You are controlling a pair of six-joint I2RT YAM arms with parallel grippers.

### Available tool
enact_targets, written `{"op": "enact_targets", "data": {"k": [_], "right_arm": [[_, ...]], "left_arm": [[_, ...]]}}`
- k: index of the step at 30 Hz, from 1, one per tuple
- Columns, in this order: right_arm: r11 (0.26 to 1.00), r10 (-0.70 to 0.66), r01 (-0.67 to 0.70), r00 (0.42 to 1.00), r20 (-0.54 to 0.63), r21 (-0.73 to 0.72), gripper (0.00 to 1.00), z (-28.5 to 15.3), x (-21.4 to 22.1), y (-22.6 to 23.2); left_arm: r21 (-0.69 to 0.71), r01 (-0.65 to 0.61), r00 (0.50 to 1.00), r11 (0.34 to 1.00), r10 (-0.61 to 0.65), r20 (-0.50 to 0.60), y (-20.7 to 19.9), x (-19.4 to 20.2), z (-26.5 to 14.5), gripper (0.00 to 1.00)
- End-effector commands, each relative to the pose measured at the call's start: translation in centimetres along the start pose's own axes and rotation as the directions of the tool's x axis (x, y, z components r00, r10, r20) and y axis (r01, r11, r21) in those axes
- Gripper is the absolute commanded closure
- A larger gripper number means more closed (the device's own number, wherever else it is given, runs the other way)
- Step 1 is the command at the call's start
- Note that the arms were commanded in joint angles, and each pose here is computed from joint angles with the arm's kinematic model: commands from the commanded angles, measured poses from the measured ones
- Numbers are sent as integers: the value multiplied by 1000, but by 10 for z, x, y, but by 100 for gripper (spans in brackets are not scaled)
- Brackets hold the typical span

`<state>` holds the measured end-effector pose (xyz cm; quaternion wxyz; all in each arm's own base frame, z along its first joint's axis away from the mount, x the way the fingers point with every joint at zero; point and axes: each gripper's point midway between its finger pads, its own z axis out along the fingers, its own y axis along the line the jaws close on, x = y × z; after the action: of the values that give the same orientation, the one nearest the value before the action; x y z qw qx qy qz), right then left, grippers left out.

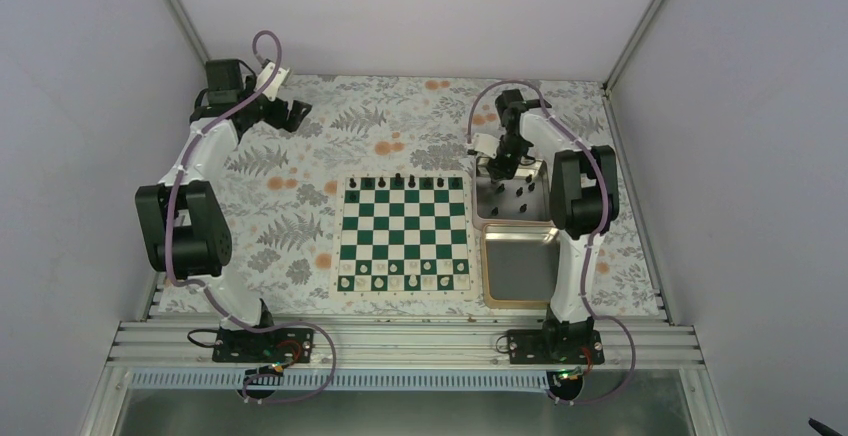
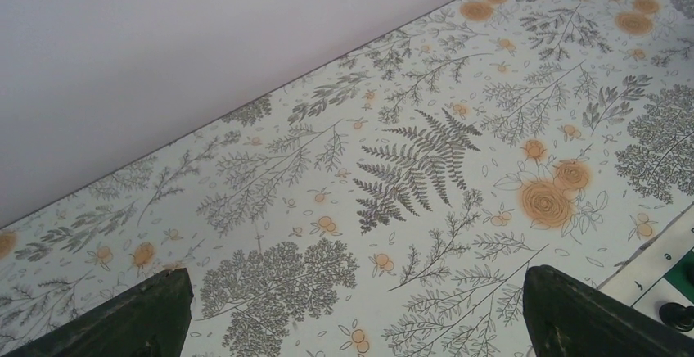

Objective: Set up the chess pieces on the board
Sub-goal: Pick up the chess piece from the storage box.

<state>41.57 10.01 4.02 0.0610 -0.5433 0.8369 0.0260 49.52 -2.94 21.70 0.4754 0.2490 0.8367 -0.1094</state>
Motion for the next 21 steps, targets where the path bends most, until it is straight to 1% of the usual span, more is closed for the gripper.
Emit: {"op": "enact_targets", "data": {"k": [1,14,16,19,21], "right_arm": [[999,29,-30,1000,-10,-19,75,3,6,-2],[999,29,-29,1000,-1,-45,75,9,2,-2],[999,27,-27,1000,1,-44,77,10,1,-2],[998,34,-34,999,-2,-44,85,11,1,-3],[998,36,-36,999,-3,-46,88,9,1,-3]], "left_arm": [[-1,-3,1000,1000,3,7,3,2,4,0],[2,-6,1000,1000,6,8,1,2,2,0],[3,-7,1000,1000,7,8,1,3,2,0],[2,-8,1000,1000,8,5,1,4,2,0],[3,-8,1000,1000,8,5,1,3,3,0]]}}
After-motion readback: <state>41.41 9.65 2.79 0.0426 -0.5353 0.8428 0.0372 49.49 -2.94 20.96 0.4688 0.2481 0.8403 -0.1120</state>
